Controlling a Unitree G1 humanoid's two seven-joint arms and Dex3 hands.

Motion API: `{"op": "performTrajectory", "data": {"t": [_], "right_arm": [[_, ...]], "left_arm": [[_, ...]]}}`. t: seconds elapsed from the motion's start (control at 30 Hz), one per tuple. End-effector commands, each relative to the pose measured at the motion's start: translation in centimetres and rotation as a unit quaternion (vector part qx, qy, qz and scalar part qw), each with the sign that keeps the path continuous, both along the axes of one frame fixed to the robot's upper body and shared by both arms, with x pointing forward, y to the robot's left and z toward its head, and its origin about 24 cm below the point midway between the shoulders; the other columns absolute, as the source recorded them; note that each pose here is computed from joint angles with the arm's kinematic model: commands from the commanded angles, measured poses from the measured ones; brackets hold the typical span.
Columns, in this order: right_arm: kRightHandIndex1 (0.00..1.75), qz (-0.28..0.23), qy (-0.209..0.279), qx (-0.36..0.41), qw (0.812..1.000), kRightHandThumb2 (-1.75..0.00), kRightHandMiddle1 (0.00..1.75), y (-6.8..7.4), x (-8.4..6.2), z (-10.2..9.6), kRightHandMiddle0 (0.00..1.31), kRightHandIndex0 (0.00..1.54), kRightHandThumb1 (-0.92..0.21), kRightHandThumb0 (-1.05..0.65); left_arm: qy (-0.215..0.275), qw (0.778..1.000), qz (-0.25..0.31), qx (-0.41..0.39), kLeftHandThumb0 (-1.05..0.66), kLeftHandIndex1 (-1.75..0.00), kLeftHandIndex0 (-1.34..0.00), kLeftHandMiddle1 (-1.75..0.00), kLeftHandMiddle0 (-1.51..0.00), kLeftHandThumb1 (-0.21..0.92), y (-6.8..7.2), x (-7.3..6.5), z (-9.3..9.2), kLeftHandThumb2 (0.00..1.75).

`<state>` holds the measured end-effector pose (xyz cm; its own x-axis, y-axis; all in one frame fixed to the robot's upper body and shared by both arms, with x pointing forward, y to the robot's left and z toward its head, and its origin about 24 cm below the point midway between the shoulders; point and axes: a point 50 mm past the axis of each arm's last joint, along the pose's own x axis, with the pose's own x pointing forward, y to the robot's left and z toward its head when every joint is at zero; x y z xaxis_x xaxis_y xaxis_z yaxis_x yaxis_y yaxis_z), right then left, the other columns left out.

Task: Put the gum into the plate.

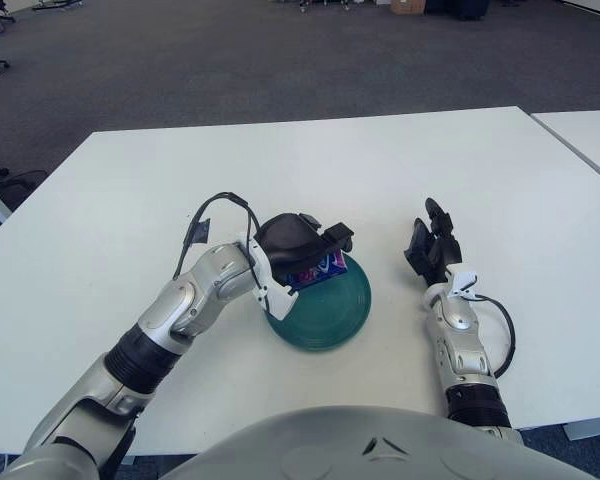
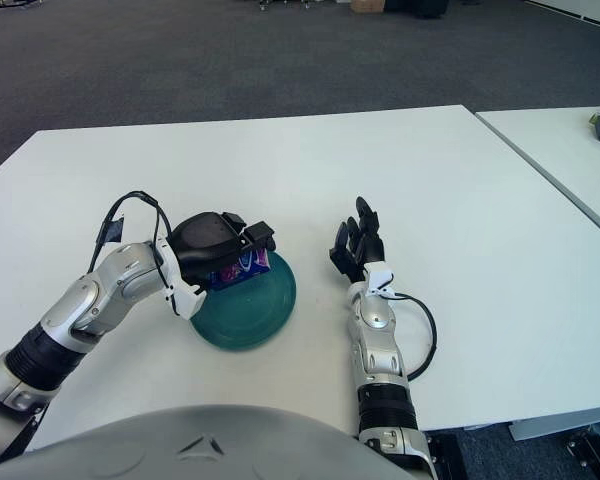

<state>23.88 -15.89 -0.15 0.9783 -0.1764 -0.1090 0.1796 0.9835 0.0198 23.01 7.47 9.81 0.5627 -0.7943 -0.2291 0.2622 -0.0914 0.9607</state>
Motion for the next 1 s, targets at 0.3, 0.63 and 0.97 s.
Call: {"op": "performTrajectory", "data": {"t": [0.3, 0.63, 0.97], "right_arm": [[0.00, -0.005, 0.036, 0.007, 0.999, -0.86, 0.23, 0.2, -0.4, -1.3, 0.00, 0.19, -0.92, -0.67], [0.00, -0.005, 0.037, 0.007, 0.999, -0.86, 0.23, 0.4, -0.3, -1.4, 0.00, 0.19, -0.92, -0.67], [0.00, -0.005, 0.037, 0.007, 0.999, -0.86, 0.23, 0.5, -0.3, -1.4, 0.00, 0.19, -0.92, -0.67]], "left_arm": [[0.034, 0.998, 0.035, -0.041, -0.33, -1.63, -0.20, -1.71, -0.22, 0.81, 0.8, 0.6, -0.6, 0.60], [0.033, 0.999, 0.013, -0.017, -1.00, -0.84, 0.00, -0.71, -0.10, 0.92, 1.7, -0.1, 0.5, 0.52], [0.095, 0.994, -0.027, 0.045, -1.05, -0.16, 0.00, -0.07, -0.09, 0.92, 2.2, -0.1, 1.5, 0.41]]}}
